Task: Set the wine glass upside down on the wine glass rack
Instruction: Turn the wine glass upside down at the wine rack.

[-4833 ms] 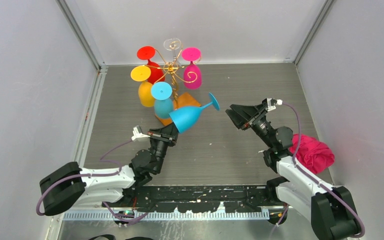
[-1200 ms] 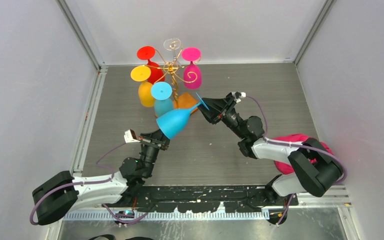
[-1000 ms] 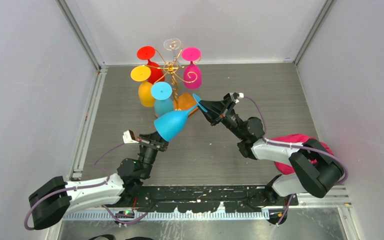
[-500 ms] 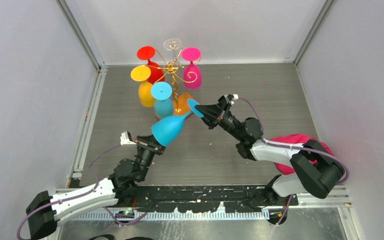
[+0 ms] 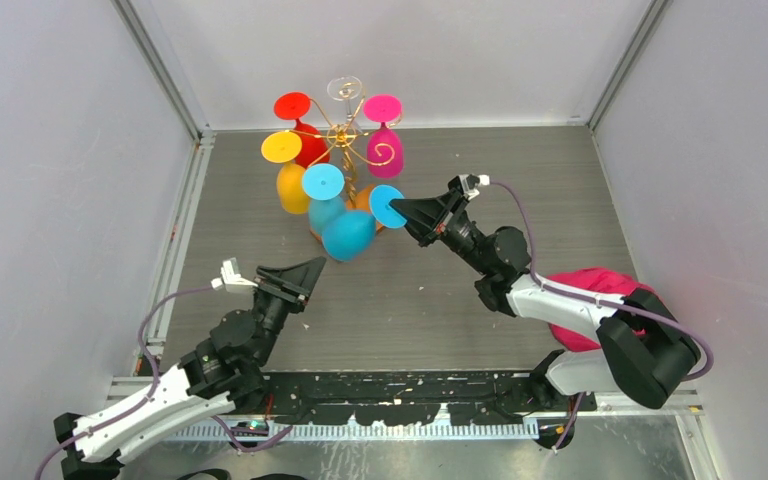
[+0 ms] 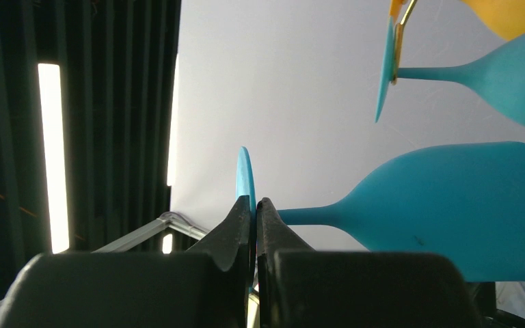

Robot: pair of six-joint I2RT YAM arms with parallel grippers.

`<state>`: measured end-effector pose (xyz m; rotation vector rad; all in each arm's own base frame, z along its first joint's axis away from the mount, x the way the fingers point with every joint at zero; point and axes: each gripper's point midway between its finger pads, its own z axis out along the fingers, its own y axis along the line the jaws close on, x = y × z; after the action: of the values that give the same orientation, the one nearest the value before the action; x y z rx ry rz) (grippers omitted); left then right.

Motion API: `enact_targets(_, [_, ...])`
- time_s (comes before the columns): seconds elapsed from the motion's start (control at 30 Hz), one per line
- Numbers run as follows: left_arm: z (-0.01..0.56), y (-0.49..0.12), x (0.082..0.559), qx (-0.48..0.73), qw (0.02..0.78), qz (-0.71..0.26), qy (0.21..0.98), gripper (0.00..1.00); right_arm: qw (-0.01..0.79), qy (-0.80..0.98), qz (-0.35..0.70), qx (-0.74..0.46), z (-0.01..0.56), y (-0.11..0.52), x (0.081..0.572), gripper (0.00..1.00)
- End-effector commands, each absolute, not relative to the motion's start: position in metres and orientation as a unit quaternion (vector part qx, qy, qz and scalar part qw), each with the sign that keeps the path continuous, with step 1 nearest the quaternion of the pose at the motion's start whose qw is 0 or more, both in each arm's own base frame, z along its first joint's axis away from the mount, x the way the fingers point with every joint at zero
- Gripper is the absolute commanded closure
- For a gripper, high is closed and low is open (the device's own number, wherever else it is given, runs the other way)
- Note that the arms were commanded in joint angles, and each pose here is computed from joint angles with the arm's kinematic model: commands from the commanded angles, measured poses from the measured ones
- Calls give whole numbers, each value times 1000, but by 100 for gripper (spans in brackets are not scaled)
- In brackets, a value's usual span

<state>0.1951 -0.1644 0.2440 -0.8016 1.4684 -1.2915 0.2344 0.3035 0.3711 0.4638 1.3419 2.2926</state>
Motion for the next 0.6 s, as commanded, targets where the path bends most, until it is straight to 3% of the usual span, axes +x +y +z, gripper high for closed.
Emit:
enact_targets(0.0, [246,-149,195,-300,527,-462,647,57,255,465,837,136,398,305,234,99])
enact_targets(0.57, [228,-146,187,-259,521,-413,701,55,284,498,811,119,398,315,240,99])
